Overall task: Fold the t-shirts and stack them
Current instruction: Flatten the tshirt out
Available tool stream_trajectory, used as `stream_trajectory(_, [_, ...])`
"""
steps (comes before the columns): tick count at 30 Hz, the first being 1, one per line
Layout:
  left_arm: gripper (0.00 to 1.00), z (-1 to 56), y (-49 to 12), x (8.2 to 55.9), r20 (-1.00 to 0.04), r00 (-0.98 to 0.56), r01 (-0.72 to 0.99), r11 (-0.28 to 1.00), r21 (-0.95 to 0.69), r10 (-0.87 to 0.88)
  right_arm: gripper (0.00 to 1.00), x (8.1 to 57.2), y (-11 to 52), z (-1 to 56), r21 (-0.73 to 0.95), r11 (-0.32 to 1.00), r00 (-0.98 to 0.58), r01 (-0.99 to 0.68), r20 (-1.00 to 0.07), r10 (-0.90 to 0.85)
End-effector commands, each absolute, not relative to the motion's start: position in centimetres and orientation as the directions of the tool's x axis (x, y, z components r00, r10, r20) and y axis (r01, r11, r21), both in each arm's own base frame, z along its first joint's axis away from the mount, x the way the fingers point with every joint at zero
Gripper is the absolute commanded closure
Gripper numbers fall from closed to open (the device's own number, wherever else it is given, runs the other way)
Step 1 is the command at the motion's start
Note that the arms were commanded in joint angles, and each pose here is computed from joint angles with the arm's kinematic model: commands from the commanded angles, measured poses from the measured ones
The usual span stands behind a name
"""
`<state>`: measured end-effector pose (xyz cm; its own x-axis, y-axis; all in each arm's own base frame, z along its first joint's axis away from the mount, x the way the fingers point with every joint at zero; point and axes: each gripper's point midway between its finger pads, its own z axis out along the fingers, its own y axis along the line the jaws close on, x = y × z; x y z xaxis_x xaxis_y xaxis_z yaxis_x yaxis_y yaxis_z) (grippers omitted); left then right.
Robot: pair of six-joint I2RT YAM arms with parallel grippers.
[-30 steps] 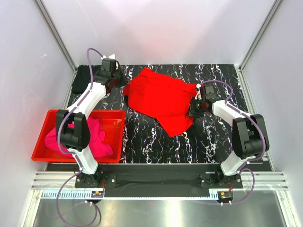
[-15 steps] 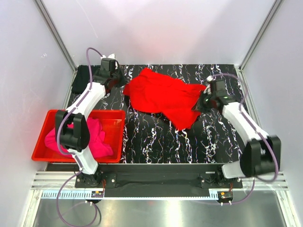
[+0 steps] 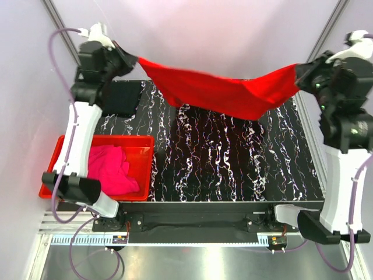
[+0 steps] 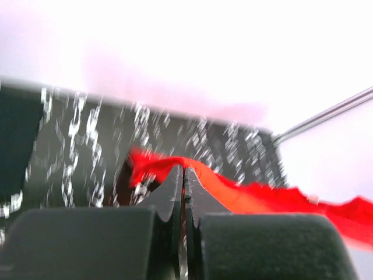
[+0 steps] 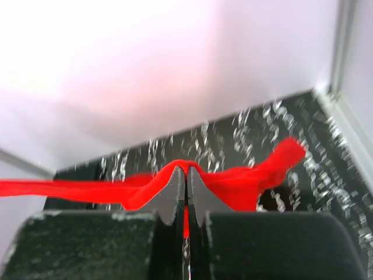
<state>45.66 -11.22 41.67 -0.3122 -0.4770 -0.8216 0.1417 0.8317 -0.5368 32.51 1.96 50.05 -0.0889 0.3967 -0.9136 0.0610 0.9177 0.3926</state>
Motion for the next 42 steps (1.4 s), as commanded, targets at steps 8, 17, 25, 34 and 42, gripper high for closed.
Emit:
stream_trajectory(8, [1.0, 60.8, -8.7, 34.2, -0.873, 0.139, 0.354, 0.847, -0.397, -0.467, 1.0, 18.8, -1.0, 64.8, 0.335, 0.942, 0.361, 0.013, -0.88, 0.308])
stream_trajectory(17, [1.0, 67.7, -7.6, 27.7, -0.79, 0.352, 0.436, 0.834, -0.337, -0.503, 1.0, 13.7, -1.8, 67.5, 0.312, 0.95, 0.502, 0.001, -0.822, 0.269])
stream_trajectory(25, [1.0, 68.1, -7.9, 34.2, -0.764, 0.387, 0.429, 0.834, -0.347, -0.517, 1.0, 20.2, -3.2, 69.2, 0.268, 0.958, 0.561, 0.102, -0.811, 0.167])
stream_trajectory(34, [1.0, 68.2, -8.9, 40.3, -0.739, 0.402, 0.457, 0.817, -0.351, -0.541, 1.0, 26.6, -3.6, 71.1, 0.192, 0.968, 0.601, 0.161, -0.797, 0.058])
stream_trajectory(42, [1.0, 69.0, -9.0, 39.1, -0.735, 0.407, 0.474, 0.813, -0.338, -0.543, 1.0, 23.3, -4.1, 72.2, 0.189, 0.965, 0.628, 0.184, -0.778, 0.033])
